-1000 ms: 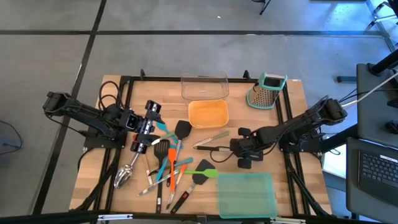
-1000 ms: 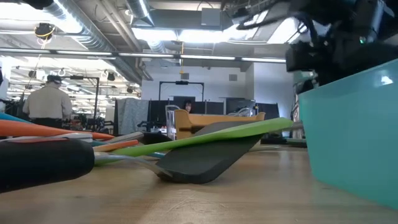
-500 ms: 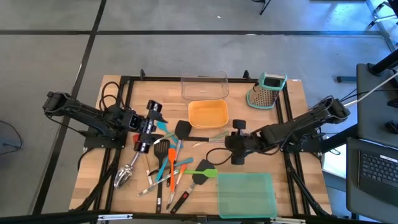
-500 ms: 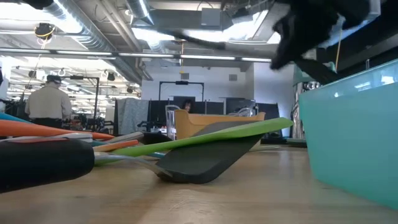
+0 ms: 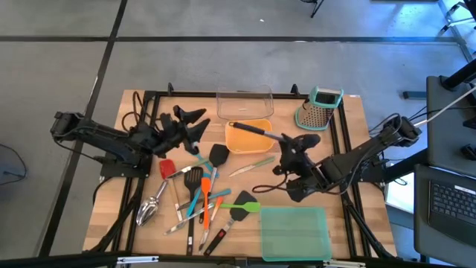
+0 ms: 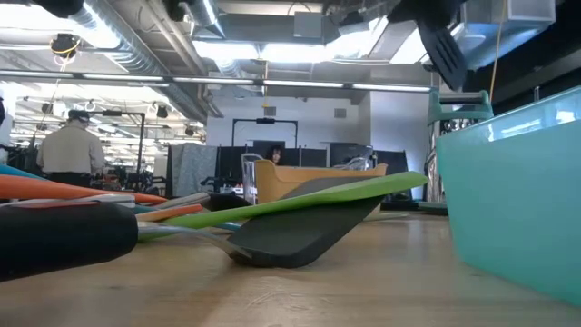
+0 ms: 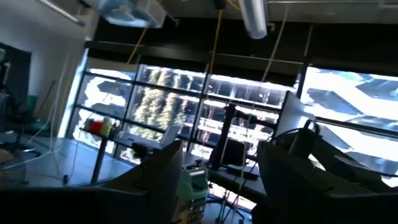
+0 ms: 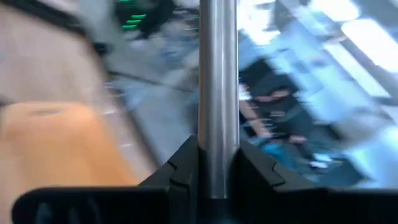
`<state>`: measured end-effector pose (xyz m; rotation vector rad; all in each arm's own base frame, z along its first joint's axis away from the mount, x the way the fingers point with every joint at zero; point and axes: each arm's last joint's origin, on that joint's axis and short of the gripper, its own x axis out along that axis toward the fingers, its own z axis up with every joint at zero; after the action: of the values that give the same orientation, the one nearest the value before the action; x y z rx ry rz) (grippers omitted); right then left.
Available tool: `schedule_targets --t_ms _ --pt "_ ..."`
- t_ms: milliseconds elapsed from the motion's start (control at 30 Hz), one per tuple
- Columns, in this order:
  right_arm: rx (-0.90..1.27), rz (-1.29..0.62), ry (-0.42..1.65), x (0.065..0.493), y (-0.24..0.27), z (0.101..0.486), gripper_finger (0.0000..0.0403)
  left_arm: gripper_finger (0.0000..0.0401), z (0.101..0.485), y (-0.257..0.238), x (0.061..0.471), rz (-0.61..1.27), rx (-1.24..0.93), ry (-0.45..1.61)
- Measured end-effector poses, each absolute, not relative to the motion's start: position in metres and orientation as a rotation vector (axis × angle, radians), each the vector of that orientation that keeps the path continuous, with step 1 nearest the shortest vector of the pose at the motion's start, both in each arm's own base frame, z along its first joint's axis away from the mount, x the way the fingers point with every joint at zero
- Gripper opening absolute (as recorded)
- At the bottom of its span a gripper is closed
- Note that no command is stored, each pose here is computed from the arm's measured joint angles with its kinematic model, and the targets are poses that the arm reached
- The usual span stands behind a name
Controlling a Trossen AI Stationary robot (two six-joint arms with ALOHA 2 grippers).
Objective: Pick & Place Kitchen Items
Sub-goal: Put the black spatula into the green bin
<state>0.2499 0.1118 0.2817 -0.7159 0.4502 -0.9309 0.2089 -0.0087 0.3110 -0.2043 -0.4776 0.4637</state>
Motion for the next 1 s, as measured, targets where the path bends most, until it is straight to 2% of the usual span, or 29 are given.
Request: schedule_targets --t_ms 167,333,600,1000 --pt "-0.736 -1.019 0.443 0.265 0.108 0.283 0.0074 0.0203 0.3 -0.001 0.223 0.468 -0.278 -0.483" --pt "-0.789 -1.078 0.517 0.285 0.093 0.275 0.0074 0.0203 0.288 0.009 0.253 0.491 -0.325 -0.451" --pt "-0.848 -1.111 0.584 0.304 0.084 0.253 0.0074 0.0203 0.291 0.003 0.298 0.378 -0.298 -0.415" --pt "-0.823 -1.106 0.567 0.313 0.089 0.235 0.0074 0.0203 0.285 0.003 0.312 0.457 -0.276 -0.39"
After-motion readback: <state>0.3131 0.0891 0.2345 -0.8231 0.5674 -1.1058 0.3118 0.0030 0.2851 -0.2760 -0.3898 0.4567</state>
